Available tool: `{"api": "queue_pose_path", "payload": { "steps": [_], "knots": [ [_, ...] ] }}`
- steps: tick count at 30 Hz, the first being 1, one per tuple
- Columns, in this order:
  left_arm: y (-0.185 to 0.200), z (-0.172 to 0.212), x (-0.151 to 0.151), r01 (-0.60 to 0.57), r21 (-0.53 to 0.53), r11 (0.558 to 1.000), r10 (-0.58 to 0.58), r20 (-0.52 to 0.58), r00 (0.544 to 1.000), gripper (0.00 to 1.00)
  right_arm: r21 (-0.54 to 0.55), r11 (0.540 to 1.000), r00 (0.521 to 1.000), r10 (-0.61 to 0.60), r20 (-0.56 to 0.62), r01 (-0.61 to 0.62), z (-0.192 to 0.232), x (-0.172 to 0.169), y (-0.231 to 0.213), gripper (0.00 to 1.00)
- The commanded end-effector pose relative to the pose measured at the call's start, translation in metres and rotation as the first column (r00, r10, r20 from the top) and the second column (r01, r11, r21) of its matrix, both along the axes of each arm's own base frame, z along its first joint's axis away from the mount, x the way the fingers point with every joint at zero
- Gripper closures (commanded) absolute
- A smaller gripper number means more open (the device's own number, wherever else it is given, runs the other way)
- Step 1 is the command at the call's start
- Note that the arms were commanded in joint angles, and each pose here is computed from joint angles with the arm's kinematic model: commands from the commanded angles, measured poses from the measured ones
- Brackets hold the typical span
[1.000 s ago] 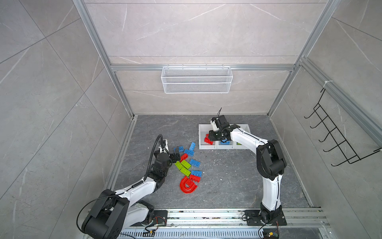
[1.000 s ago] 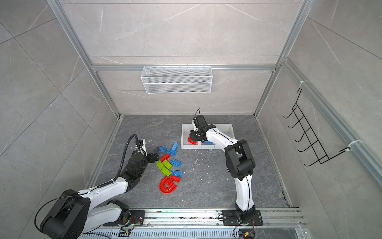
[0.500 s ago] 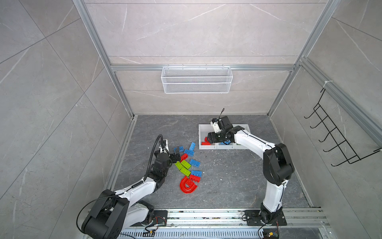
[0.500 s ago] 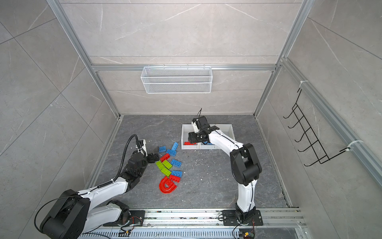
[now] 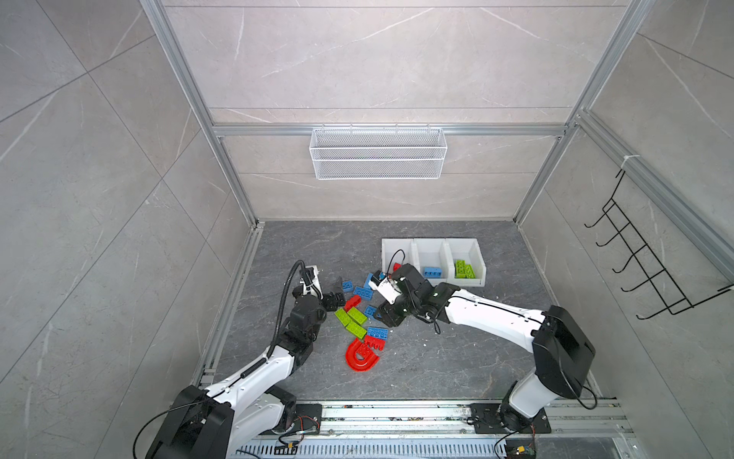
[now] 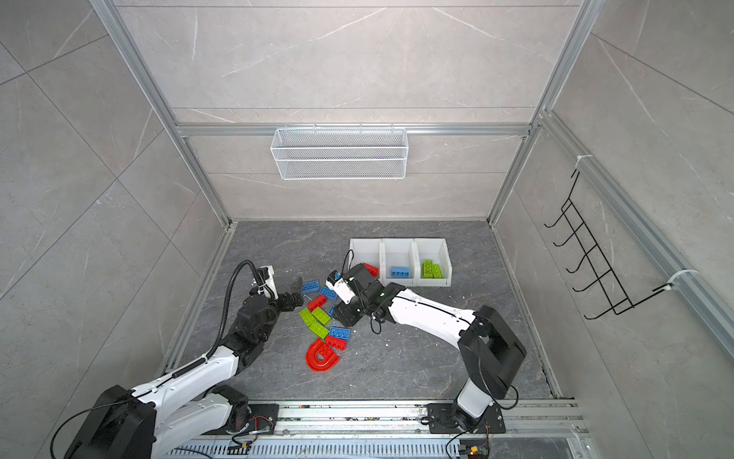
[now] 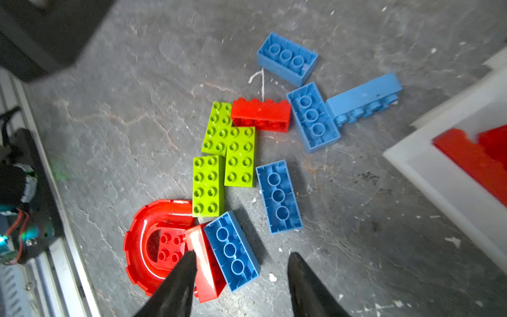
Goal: Sort the legos into containers by color
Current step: 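Move the right gripper to the red brick beside the red arch, then close the right gripper on the red brick and lift it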
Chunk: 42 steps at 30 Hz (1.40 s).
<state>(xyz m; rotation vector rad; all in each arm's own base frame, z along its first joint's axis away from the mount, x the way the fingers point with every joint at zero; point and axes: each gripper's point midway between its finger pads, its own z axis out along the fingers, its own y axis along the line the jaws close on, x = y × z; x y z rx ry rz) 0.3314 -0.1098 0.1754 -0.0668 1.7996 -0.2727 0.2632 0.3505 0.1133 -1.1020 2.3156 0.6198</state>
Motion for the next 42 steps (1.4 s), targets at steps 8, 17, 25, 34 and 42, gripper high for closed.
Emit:
{"api": "queue_pose_path", "payload": {
  "steps": [8, 17, 25, 34, 42],
  "knots": [
    [0.004, 0.000, 0.000, -0.013, 0.000, 1.000, 0.013, 0.009, 1.000, 0.00, -0.115, 0.980, 0.986, 0.160, -0.040, -0.164, -0.036, -0.043, 0.014, 0.49],
    [0.012, -0.001, 0.001, -0.056, 0.014, 0.998, 0.056, 0.006, 0.998, 0.00, -0.204, 0.946, 0.964, 0.227, -0.136, -0.251, -0.058, -0.062, 0.014, 0.51],
    [0.016, -0.002, 0.001, -0.079, 0.024, 0.997, 0.079, 0.001, 0.997, 0.00, -0.262, 0.931, 0.964, 0.225, -0.143, -0.256, -0.070, -0.064, 0.014, 0.52],
    [0.017, -0.002, 0.001, -0.085, 0.023, 0.996, 0.085, 0.001, 0.996, 0.00, -0.353, 0.911, 0.977, 0.188, -0.102, -0.213, -0.083, -0.056, 0.013, 0.58],
    [0.017, -0.003, 0.002, -0.086, 0.026, 0.996, 0.086, -0.002, 0.996, 0.00, -0.366, 0.913, 0.984, 0.165, -0.068, -0.178, -0.083, -0.049, 0.010, 0.66]
  ]
}}
